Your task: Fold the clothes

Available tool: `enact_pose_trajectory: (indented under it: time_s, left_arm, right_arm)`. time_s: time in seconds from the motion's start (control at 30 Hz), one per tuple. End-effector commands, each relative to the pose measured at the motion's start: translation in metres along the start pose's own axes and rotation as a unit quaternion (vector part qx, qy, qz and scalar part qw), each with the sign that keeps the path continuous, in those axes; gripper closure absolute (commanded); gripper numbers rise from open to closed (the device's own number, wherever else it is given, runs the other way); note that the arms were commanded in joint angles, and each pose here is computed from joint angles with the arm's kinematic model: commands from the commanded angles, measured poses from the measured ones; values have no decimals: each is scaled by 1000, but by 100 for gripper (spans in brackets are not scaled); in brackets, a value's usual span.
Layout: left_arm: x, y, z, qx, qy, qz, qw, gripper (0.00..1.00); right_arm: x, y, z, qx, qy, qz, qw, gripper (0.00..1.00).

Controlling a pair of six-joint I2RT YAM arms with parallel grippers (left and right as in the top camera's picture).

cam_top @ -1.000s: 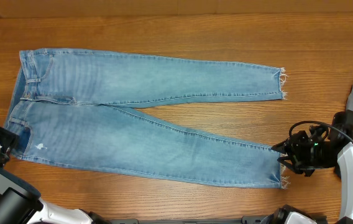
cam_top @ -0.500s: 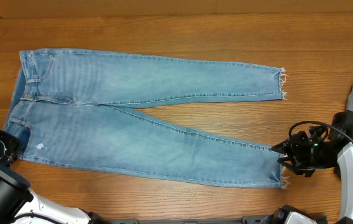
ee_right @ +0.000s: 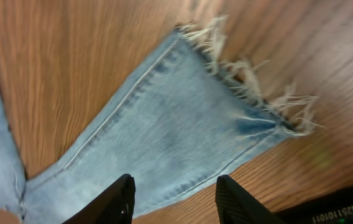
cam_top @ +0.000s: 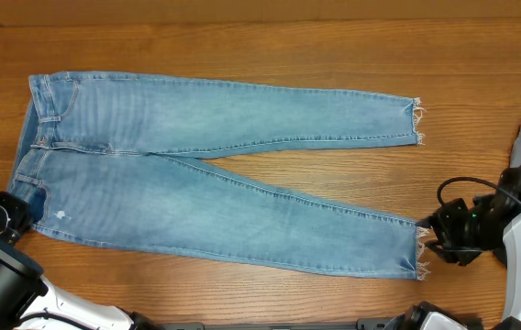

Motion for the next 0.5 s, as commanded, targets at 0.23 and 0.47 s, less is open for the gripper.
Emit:
enact_pose_trajectory:
  time_s: [0.23,0.47]
  left_arm:
    - [-26,-2,-10,13,20,-27,999,84]
    - [-26,-2,-12,12,29,-26,999,84]
  right_arm:
    - [51,17,-39,108,49,39,992,55]
    - [83,26,-60,143,62,38,987,55]
Point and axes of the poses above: each gripper's point midway between its finger pads, its own x axis out along the fingers, its own z axis along the line the jaws close on, y = z × x, the point moved 10 cm from there along -x, back along the fingers, and after that the axes turned 1 degree about x, right-handed, at the moved point
